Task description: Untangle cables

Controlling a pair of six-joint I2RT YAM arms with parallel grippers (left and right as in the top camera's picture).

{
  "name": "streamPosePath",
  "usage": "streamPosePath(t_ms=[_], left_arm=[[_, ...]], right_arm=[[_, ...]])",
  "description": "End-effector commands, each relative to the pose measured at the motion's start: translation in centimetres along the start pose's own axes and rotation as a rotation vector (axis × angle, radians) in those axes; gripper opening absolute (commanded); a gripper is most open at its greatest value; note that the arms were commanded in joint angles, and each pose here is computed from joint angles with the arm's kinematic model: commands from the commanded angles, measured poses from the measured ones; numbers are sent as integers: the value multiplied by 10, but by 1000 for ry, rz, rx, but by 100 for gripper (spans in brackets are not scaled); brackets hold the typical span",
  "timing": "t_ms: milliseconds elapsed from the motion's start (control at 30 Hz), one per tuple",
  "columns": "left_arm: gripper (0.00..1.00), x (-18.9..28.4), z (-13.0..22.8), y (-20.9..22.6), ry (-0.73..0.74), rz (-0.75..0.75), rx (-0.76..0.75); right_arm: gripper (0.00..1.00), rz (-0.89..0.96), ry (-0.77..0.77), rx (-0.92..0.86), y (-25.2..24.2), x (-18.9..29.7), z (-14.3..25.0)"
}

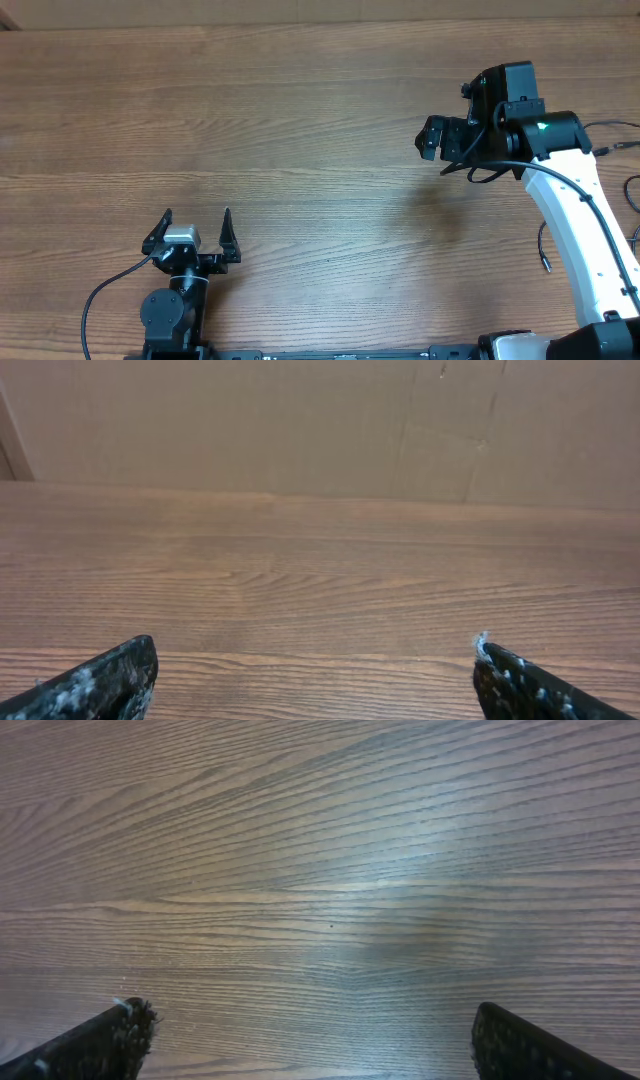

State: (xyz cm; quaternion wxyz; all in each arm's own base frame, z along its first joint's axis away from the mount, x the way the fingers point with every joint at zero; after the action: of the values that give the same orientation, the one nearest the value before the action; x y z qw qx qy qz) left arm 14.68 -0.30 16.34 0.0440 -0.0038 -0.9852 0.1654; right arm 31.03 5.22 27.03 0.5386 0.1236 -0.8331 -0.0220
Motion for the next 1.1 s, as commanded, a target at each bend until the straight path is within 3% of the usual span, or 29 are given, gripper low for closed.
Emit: streamPosePath(t_ms=[0, 733, 1067], left_arm=[[100, 0, 0, 0, -8, 1, -5], [100, 0, 0, 0, -8, 2, -5], [100, 0, 0, 0, -8, 1, -5]], right_arm=[[100, 1, -21, -3, 0, 5, -4], [100, 40, -47, 7, -2, 11, -4], [100, 53, -672, 103, 8, 75, -16]])
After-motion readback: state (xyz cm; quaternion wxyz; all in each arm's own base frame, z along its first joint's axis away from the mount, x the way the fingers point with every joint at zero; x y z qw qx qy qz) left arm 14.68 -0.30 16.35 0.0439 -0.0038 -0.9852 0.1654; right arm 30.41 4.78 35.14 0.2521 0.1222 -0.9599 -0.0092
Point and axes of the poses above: each gripper's point midway between its finger pads, its own x axis back along the fingers, its own y axis along the line the jaws close on, z = x × y, the point moved 10 cm from there along x, back along the fingers, and after that the axes turned 15 degrees about x, right-handed, at the moved point
